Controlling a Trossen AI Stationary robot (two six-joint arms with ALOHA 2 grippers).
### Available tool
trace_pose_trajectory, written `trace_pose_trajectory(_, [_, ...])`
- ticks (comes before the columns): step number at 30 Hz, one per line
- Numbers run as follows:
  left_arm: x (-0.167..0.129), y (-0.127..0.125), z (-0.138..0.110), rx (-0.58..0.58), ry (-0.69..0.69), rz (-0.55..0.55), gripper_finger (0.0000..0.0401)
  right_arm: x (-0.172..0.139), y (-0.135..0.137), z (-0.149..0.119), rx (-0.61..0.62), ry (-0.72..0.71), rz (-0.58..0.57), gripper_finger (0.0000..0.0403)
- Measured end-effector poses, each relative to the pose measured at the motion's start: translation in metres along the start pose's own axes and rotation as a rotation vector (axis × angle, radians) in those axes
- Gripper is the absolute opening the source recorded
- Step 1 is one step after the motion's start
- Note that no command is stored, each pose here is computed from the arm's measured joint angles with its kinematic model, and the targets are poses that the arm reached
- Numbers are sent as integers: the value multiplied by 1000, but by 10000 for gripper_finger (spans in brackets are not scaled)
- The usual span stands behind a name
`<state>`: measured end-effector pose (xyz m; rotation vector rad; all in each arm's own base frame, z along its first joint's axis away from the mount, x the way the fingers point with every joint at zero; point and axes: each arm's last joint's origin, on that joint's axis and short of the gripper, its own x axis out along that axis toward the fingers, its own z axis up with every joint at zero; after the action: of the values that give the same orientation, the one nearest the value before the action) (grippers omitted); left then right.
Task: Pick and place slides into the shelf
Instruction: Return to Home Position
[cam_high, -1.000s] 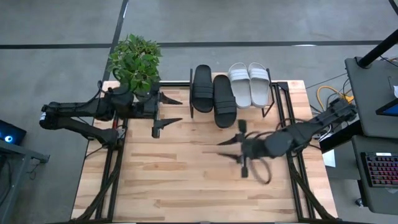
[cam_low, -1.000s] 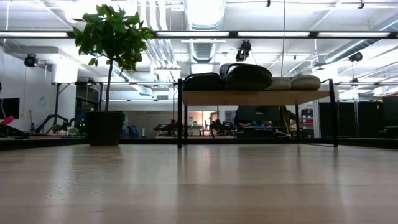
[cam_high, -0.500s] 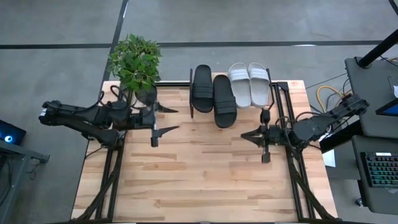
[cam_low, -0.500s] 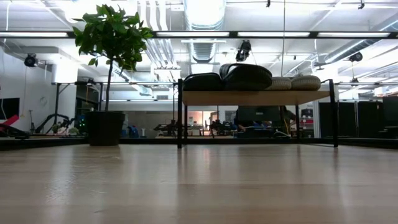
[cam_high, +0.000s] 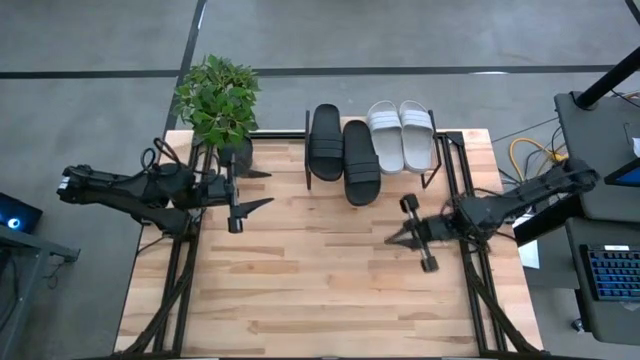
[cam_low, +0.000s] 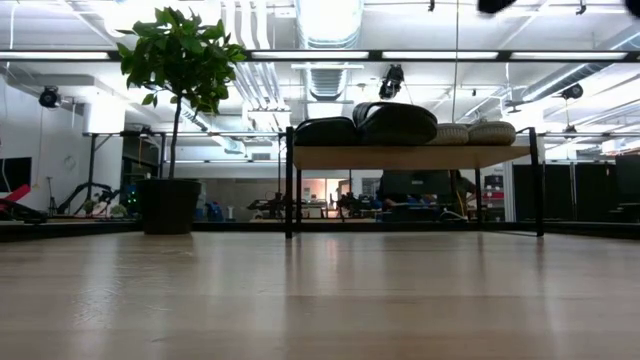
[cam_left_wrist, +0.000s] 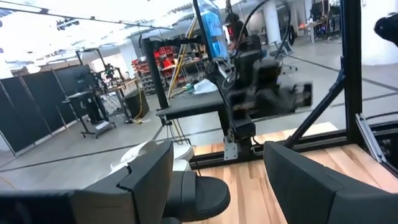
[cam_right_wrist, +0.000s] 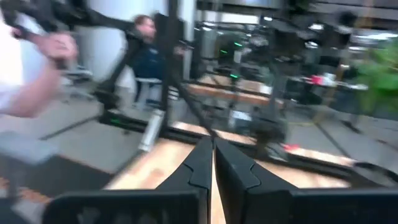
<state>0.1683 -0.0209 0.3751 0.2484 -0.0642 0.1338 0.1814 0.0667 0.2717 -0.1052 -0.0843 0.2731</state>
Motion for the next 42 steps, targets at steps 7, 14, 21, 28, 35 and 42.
trace_pose_trajectory(7, [3, -2, -6, 5, 19, 5, 235, 6, -52, -16, -17, 80, -205, 8])
trace_pose_trajectory(14, [0, -1, -5, 4, 17, 14, 235, -17, -46, -13, -13, 156, -219, 8])
trace_pose_trajectory(21, [-8, 0, -11, 1, 13, 20, 235, -52, -24, -21, -17, 56, -177, 8])
trace_pose_trajectory(28, [-7, -2, -18, -17, 31, 22, 235, -63, -32, -34, -18, 18, -258, 8])
trace_pose_trajectory(35, [-2, -4, -20, -15, 45, 19, 235, -77, -40, -28, -14, 141, -327, 8])
trace_pose_trajectory(42, [-4, -3, -19, -22, 42, 20, 235, -97, -34, -35, -53, 63, -325, 8])
